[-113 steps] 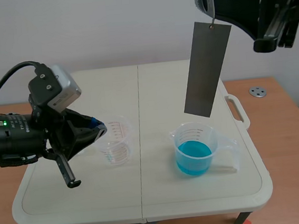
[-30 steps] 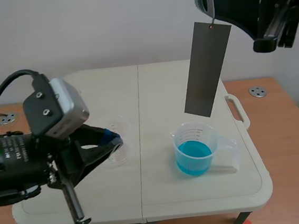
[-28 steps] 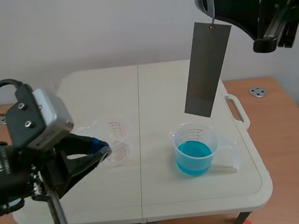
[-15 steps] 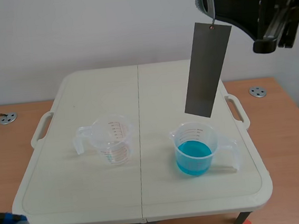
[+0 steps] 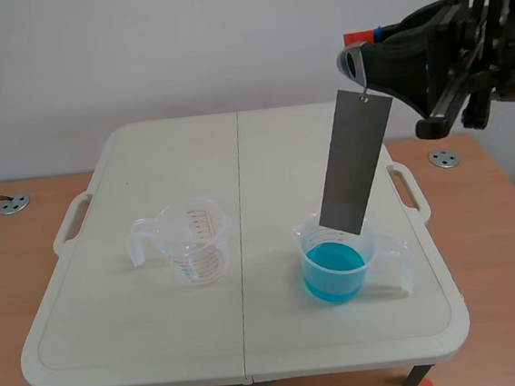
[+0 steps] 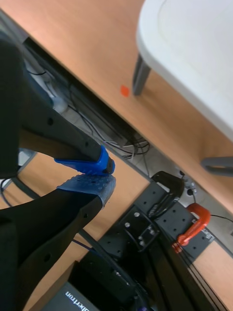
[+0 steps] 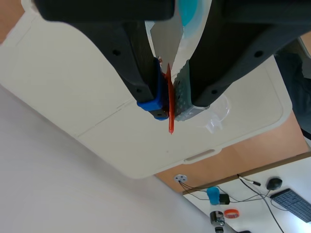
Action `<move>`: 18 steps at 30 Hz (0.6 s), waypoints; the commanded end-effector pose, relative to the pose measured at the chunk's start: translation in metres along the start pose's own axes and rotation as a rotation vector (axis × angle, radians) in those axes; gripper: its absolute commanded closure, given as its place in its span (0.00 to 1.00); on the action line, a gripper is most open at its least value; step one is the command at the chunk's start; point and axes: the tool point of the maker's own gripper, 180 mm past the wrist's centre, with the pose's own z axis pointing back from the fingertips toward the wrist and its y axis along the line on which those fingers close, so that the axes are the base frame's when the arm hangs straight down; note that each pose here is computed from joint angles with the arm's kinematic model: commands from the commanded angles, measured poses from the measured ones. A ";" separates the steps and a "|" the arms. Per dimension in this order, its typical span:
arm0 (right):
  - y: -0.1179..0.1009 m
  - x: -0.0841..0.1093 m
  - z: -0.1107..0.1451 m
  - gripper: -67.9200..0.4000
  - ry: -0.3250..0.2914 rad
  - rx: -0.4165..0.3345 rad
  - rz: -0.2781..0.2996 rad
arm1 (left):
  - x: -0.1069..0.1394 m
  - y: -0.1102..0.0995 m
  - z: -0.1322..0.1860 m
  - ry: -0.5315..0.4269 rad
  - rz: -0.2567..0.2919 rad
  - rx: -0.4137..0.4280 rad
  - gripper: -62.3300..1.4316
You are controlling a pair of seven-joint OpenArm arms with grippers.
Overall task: Hold the metal plate by the orange handle, dip it into the blue solution, take it out and point at it, then put the plate back in the beaker on the left.
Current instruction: 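Lower the plate into the blue solution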
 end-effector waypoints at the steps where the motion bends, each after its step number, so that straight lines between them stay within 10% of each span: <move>1: -0.001 0.005 -0.002 0.98 -0.035 -0.004 -0.004 | -0.004 0.001 -0.001 -0.002 0.015 0.006 0.93; 18: -0.003 -0.050 -0.021 0.98 0.056 -0.045 -0.089 | -0.038 0.000 0.001 0.075 0.059 0.005 0.93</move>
